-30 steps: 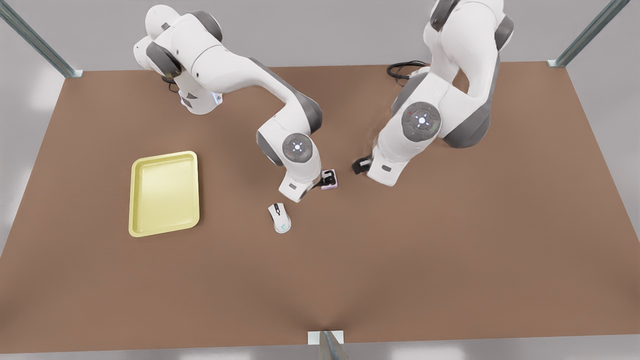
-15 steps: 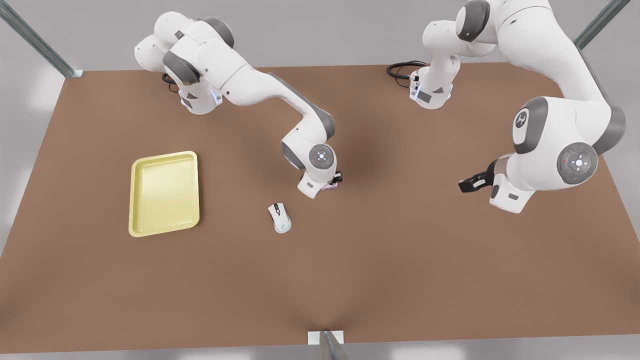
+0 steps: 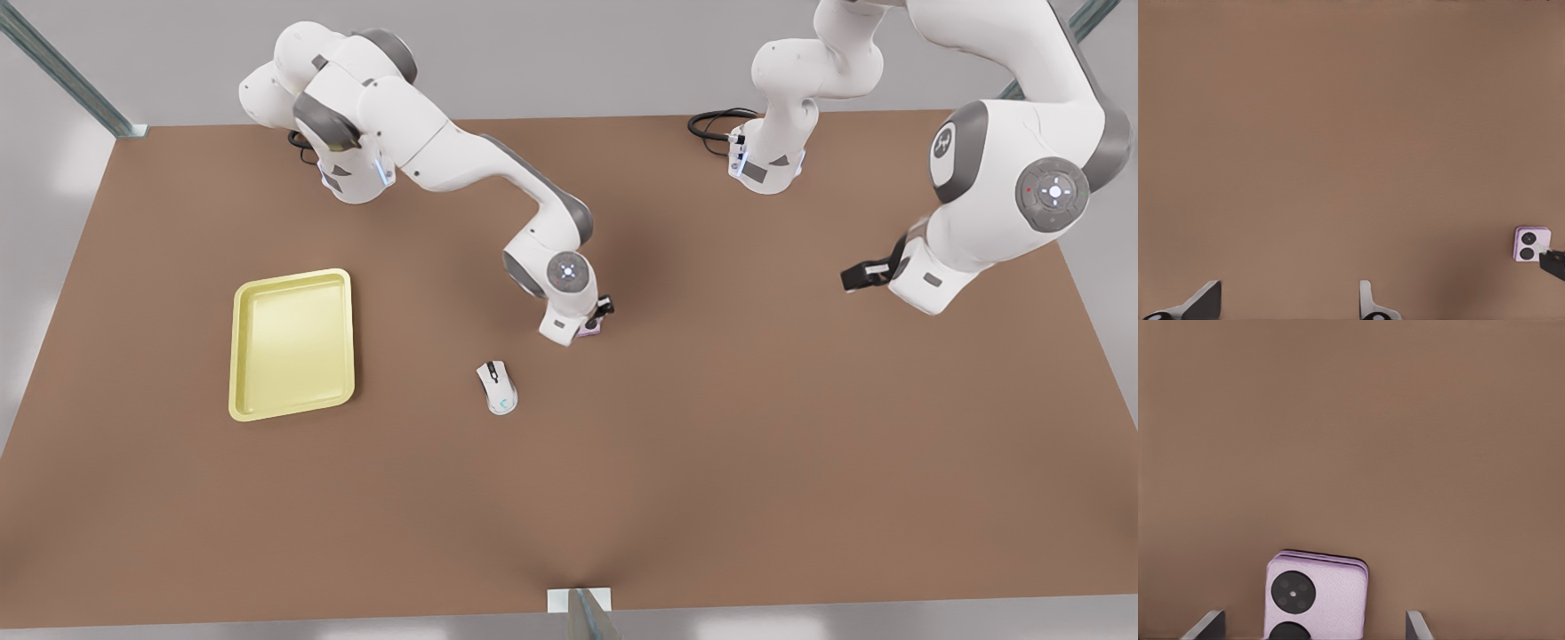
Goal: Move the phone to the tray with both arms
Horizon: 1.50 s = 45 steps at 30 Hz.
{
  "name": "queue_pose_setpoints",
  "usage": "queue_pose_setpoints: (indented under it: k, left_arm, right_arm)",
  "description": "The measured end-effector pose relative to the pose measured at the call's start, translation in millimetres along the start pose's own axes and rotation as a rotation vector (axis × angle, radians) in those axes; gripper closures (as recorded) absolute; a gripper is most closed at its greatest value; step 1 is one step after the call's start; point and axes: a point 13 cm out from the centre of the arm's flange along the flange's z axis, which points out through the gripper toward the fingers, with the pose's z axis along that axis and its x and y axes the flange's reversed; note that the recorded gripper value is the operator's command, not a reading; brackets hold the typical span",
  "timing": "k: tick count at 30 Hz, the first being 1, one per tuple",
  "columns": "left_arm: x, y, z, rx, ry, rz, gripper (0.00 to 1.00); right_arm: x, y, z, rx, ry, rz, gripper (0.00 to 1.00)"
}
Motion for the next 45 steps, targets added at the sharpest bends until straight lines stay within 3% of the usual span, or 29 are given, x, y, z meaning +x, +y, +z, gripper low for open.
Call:
queue_pose_setpoints:
  k: [11, 18, 45]
  left_arm:
    - [-6, 3, -3, -0.007, -0.03, 0.117, 0.0]
    - [-6, 4, -4, -0.008, -0.03, 0.163, 0.0]
    - [-1, 2, -7, -0.01, -0.024, 0.243, 0.0]
  right_arm:
    - [5, 16, 39, 0.058, -0.015, -0.189, 0.0]
    - [3, 13, 37, 0.088, -0.019, -0.223, 0.0]
    - [28, 8, 60, 0.107, -0.009, 0.018, 0.0]
